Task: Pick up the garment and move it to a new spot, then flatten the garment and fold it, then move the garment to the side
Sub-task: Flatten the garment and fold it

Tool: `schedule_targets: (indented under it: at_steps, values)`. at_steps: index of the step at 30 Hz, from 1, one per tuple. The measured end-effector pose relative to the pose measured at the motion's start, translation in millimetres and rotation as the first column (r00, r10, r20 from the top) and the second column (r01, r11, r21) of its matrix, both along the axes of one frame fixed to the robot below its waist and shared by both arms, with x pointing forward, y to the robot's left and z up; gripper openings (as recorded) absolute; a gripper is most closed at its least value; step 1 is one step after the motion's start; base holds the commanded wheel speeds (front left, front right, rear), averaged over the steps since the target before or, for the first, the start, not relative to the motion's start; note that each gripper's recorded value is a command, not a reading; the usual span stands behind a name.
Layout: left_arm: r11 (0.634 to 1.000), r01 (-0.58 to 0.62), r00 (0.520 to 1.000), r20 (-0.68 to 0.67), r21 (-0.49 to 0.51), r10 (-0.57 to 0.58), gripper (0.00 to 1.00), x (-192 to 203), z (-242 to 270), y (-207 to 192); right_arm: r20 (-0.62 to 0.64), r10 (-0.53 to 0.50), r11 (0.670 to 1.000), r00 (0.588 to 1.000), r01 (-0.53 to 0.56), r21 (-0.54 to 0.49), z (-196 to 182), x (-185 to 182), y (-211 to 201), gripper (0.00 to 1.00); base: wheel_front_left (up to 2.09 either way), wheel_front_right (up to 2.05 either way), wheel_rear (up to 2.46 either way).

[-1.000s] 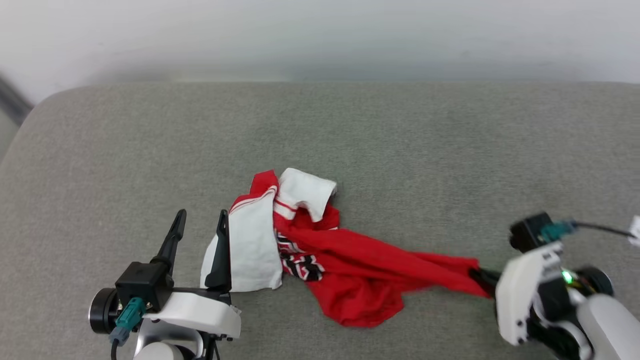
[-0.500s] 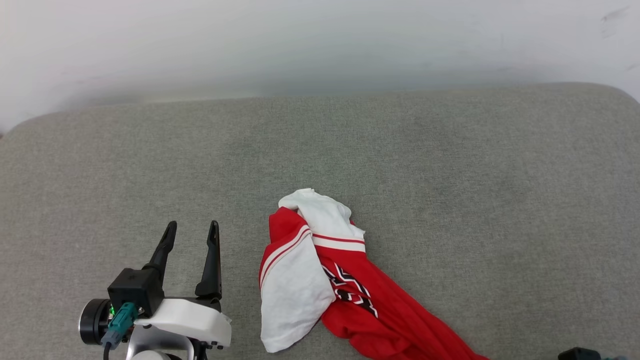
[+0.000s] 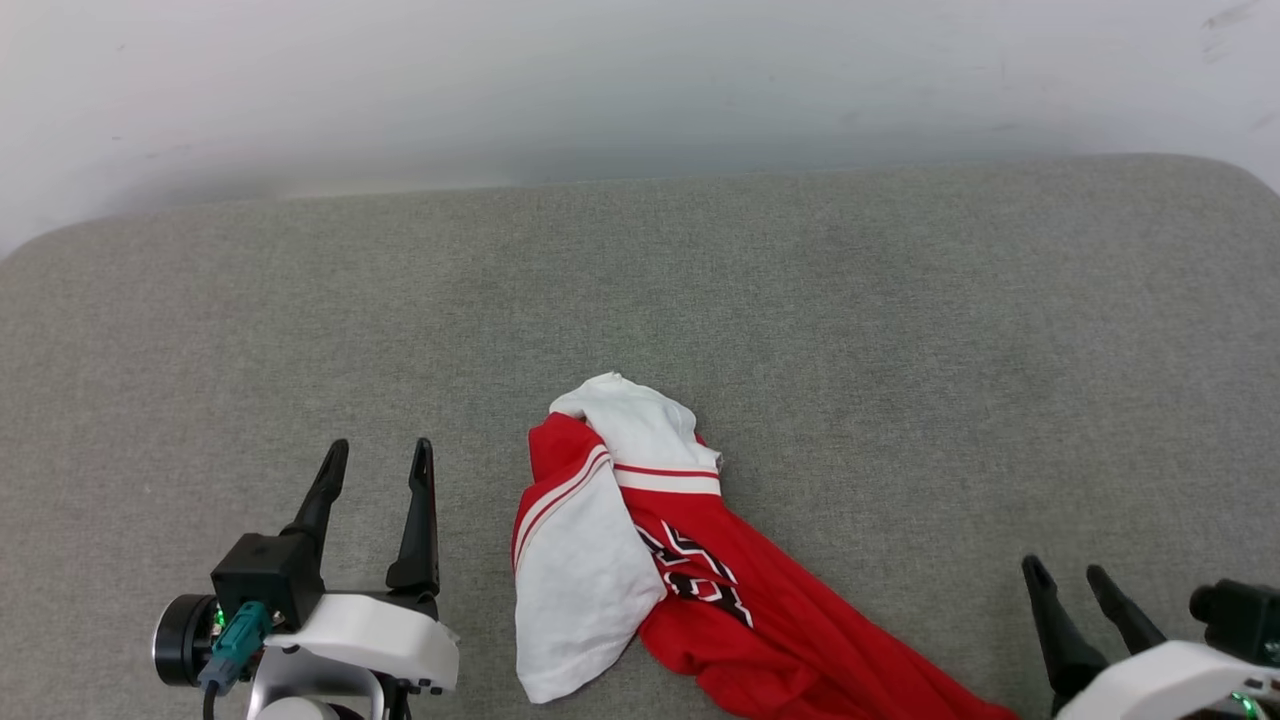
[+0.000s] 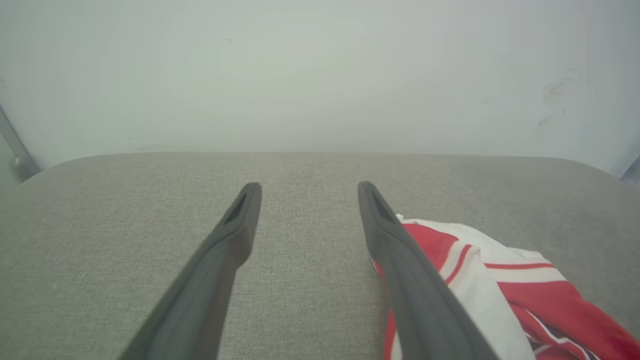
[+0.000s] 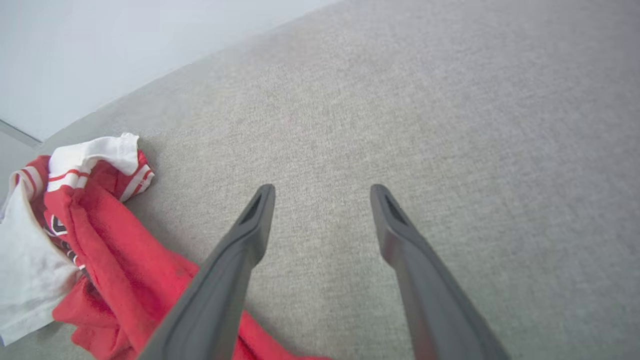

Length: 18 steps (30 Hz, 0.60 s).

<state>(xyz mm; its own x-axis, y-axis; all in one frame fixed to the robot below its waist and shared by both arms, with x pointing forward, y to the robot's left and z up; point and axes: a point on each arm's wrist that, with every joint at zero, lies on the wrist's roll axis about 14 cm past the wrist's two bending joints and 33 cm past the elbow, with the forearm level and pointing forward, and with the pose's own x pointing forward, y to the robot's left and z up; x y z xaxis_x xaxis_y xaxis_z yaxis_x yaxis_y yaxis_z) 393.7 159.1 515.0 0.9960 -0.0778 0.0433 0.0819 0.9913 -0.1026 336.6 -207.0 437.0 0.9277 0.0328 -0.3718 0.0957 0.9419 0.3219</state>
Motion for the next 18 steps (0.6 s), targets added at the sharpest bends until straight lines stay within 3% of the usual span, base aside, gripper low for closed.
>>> schedule_targets:
  at_steps: [3,6,8,11,18]
  values:
    - [1.0,-0.004,1.0,0.009,-0.001,0.004,1.0,1.8,2.7,0.4,0.026,0.047,0.999,0.999,-0.047,0.002,3.7,12.6,15.2,1.0,0.0,0.0,0.0]
    - [1.0,-0.003,1.0,0.014,-0.004,0.003,1.0,2.8,4.3,-0.1,-0.003,0.183,0.983,0.983,-0.183,-0.01,3.9,22.9,45.7,1.0,0.0,0.0,0.0]
    - [1.0,-0.003,1.0,0.011,-0.004,0.003,1.0,2.5,3.5,-0.4,-0.037,0.292,0.956,0.956,-0.292,-0.024,3.3,25.2,68.3,1.0,0.0,0.0,0.0]
    - [1.0,-0.002,1.0,0.006,-0.005,0.002,1.0,3.9,2.2,-0.9,-0.085,0.443,0.893,0.893,-0.447,-0.044,5.3,27.3,99.3,1.0,0.0,0.0,0.0]
    - [1.0,-0.007,1.0,0.009,-0.017,0.007,1.0,9.6,1.4,-0.3,-0.201,0.684,0.703,0.701,-0.707,-0.077,6.7,31.6,153.8,1.0,0.0,0.0,0.0]
